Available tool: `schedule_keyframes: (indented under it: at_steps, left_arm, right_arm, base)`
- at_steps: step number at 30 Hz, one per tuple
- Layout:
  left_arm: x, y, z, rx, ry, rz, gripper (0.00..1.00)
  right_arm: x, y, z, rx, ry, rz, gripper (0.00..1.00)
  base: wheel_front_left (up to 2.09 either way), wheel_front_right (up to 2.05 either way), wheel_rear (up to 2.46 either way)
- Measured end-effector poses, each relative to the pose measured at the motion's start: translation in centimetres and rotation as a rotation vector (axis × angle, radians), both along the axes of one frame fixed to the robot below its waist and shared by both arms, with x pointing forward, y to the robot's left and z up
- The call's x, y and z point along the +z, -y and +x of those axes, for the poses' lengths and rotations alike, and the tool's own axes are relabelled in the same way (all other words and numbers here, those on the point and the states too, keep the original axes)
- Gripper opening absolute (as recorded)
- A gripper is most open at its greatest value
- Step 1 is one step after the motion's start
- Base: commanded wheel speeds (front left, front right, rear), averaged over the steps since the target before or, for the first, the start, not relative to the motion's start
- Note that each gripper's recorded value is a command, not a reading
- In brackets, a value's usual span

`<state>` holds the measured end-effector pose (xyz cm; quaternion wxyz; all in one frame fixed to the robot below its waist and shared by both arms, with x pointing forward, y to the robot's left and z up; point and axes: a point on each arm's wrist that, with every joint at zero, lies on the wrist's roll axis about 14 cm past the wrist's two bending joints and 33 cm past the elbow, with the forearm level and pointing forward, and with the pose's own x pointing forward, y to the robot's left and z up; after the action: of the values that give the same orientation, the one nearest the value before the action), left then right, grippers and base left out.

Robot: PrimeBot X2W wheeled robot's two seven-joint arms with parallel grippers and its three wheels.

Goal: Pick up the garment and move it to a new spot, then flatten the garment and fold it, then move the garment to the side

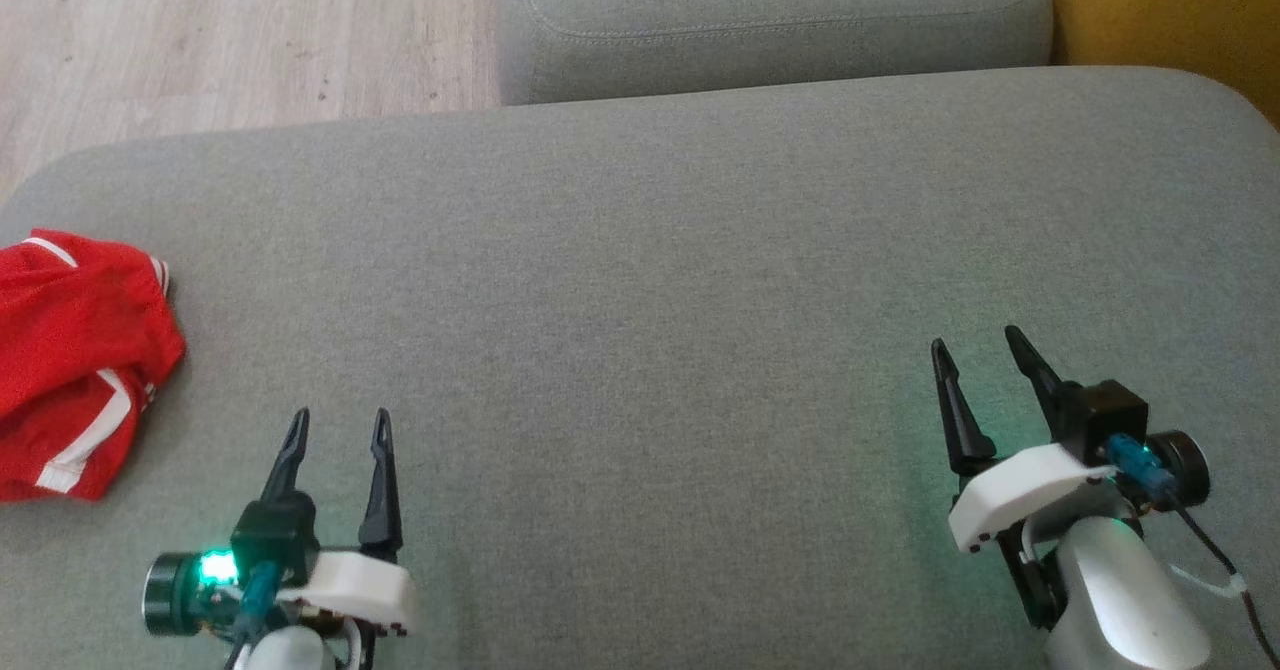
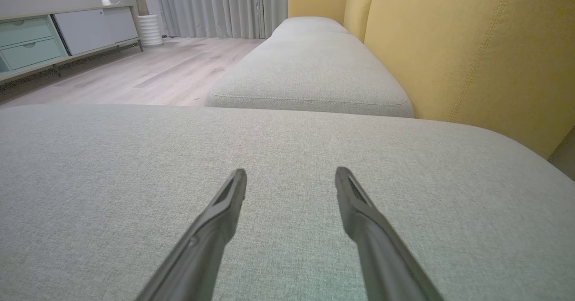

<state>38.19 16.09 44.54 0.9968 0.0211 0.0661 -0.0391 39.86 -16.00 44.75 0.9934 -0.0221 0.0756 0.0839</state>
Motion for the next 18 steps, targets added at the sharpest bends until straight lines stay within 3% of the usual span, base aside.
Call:
schedule_keyframes:
  at_steps: [18]
  left_arm:
    - [-0.4,-1.5,-1.4,0.082,-0.010,-0.048,1.00]
  right_arm:
    - [0.3,1.4,-0.8,-0.091,0.017,0.097,1.00]
  base:
    - [0.00,0.00,0.00]
